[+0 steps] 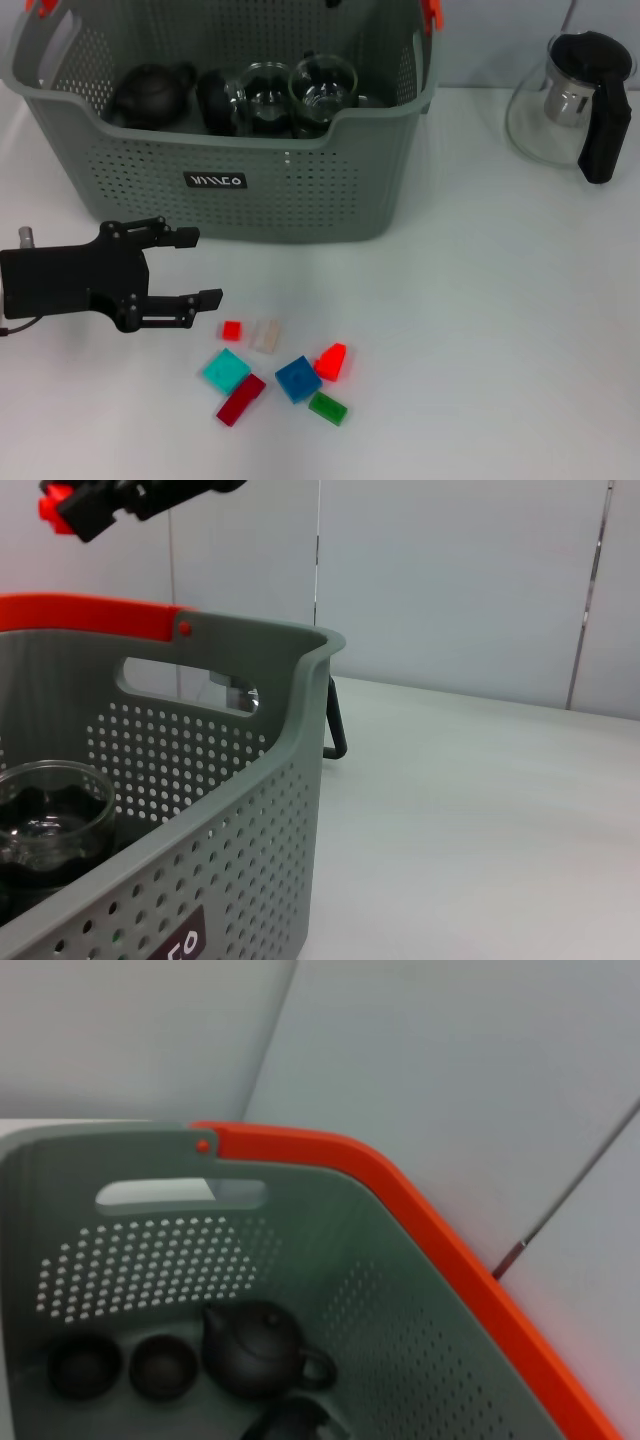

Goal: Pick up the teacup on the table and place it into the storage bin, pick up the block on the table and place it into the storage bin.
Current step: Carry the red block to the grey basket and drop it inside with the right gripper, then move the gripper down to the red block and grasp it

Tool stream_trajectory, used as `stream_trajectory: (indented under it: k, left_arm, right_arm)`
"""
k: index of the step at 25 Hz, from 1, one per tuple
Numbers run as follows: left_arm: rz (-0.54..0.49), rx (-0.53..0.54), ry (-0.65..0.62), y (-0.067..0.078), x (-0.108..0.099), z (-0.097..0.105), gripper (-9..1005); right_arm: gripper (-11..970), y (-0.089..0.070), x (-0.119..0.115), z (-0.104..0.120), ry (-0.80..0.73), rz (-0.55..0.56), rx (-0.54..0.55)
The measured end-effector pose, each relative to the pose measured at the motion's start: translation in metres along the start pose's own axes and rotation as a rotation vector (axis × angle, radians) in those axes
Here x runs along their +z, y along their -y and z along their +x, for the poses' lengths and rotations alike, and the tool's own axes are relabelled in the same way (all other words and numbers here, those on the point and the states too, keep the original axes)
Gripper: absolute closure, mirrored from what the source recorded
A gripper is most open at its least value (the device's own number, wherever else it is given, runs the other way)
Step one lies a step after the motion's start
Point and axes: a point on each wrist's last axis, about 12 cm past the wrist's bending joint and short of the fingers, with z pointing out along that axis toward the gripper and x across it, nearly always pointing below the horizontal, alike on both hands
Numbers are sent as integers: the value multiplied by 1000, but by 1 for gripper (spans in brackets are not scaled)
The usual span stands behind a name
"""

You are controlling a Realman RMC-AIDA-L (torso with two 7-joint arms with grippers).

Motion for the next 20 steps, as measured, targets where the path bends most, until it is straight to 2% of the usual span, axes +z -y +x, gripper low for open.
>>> stream_trajectory:
  k: [9, 15, 18, 20]
  left_arm:
    - [0, 4, 1, -1, 2, -2, 167]
    - [4, 7, 3, -1, 3, -3, 167]
    - [4, 6, 3, -2, 2, -3, 167]
    - [3, 6, 2, -2, 2, -3, 167]
  right_arm:
    - [758, -1, 20, 19, -56, 3, 13]
    - [618, 0, 28, 29, -71, 17, 10]
    - [366, 1, 24, 25, -57, 22, 2]
    - [270, 3, 10, 15, -8, 31, -6]
